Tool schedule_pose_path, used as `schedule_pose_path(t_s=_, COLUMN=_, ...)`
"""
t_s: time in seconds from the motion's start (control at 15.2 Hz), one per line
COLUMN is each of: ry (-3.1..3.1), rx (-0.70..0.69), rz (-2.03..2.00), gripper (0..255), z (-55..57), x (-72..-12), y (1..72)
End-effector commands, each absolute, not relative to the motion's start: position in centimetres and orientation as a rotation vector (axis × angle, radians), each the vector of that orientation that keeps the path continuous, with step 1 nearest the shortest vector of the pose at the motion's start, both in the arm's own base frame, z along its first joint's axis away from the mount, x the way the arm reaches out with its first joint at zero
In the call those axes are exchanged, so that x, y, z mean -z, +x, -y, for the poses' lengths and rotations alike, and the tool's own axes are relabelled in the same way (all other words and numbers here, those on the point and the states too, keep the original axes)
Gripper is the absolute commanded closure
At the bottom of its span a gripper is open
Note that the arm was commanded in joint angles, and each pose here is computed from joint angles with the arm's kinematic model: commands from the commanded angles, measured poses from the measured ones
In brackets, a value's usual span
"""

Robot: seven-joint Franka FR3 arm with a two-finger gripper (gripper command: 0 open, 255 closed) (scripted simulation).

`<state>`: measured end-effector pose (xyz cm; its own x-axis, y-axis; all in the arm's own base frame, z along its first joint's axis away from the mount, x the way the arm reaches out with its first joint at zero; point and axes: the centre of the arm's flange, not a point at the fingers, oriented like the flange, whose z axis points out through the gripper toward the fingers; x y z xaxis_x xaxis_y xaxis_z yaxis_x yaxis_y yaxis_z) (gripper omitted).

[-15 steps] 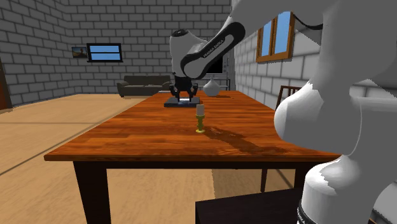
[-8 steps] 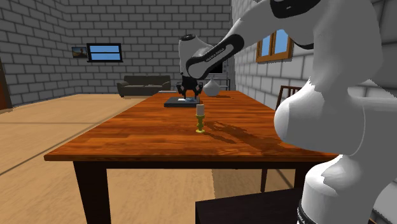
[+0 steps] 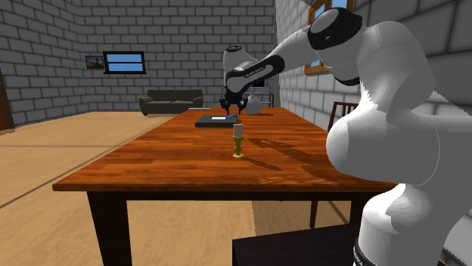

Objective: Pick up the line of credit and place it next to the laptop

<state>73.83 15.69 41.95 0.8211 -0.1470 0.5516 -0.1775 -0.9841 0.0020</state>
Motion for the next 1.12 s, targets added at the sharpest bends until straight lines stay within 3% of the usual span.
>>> schedule_pose_path(t_s=0.0, ry=2.946, rx=-0.885, rz=0.260, gripper=255, z=-14.5, x=-42.0, y=76.1)
schedule_pose_path(t_s=0.2, ry=2.946, rx=-0.885, rz=0.260, gripper=255, z=-12.3, x=-42.0, y=80.1)
schedule_pose_path(t_s=1.06, ry=2.946, rx=-0.885, rz=0.260, gripper=255, z=-12.3, x=-35.2, y=80.1)
